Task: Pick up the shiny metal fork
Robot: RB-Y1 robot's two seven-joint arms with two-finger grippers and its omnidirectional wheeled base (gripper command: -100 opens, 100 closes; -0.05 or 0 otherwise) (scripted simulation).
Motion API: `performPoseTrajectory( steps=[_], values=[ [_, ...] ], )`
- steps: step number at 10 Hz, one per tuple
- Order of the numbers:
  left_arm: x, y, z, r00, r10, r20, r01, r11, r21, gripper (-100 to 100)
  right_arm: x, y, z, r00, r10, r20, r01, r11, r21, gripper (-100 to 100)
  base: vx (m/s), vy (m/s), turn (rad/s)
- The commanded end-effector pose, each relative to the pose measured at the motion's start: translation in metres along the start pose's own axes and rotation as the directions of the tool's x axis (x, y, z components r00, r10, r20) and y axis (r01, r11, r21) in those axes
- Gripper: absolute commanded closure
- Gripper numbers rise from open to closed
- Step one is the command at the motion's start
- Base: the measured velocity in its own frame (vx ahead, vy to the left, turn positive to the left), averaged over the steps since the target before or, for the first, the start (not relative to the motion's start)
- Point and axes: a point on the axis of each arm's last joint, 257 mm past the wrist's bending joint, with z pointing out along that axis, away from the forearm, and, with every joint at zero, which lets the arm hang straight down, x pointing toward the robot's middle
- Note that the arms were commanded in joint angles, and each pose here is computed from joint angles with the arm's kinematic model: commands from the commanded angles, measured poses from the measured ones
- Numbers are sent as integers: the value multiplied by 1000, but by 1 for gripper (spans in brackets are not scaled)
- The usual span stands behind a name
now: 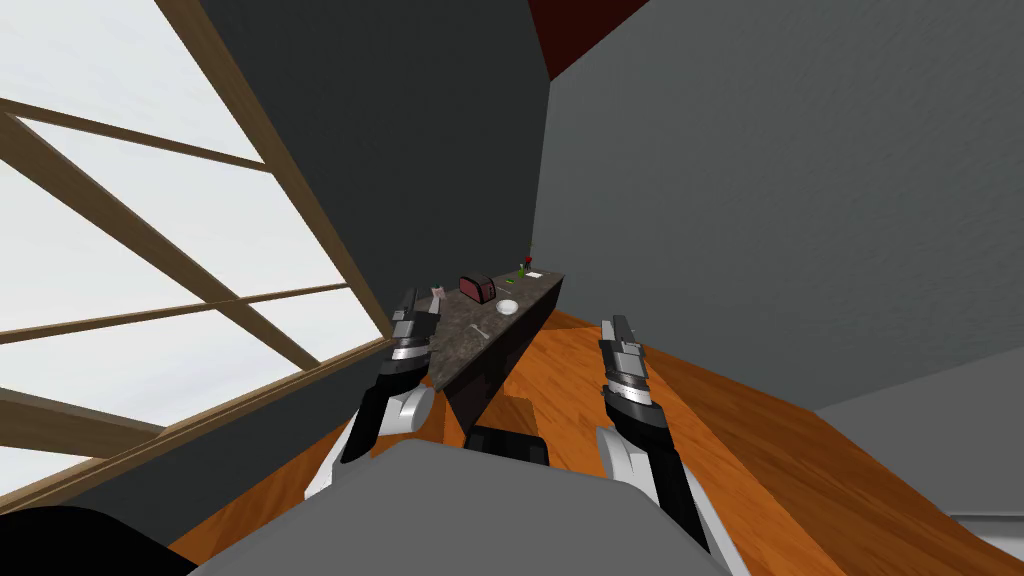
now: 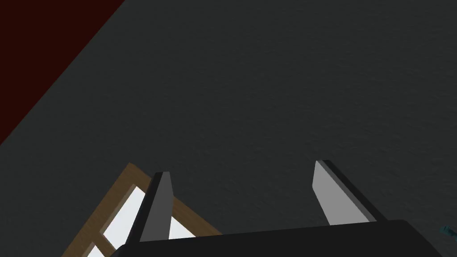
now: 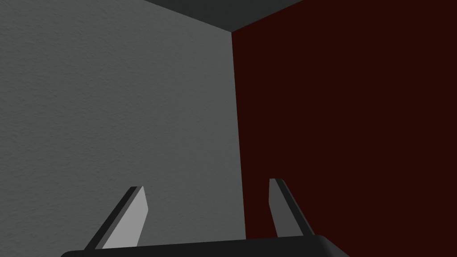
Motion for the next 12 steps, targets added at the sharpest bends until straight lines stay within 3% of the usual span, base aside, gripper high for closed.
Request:
performPoseTrajectory(
  steps=[1,5,6,8,11,12],
  values=[
    [2,8,1,999,21,-32,-21,999,-24,-100,0,0,0,1000,0,0,0,1000,0,0,1,-6,-16],
    [-2,50,7,988,106,-111,-120,984,-132,-100,0,0,0,1000,0,0,0,1000,0,0,4,-22,-37],
    [-2,52,7,988,106,-111,-121,983,-140,-100,0,0,0,1000,0,0,0,1000,0,0,4,-22,-13],
    [-12,76,12,976,163,-144,-190,962,-194,-100,0,0,0,1000,0,0,0,1000,0,0,5,-23,-46],
    [-20,96,13,968,195,-160,-231,939,-253,-100,0,0,0,1000,0,0,0,1000,0,0,9,-23,-26],
    [-28,109,16,958,228,-175,-271,920,-282,-100,0,0,0,1000,0,0,0,1000,0,0,5,-25,-46]
  ],
)
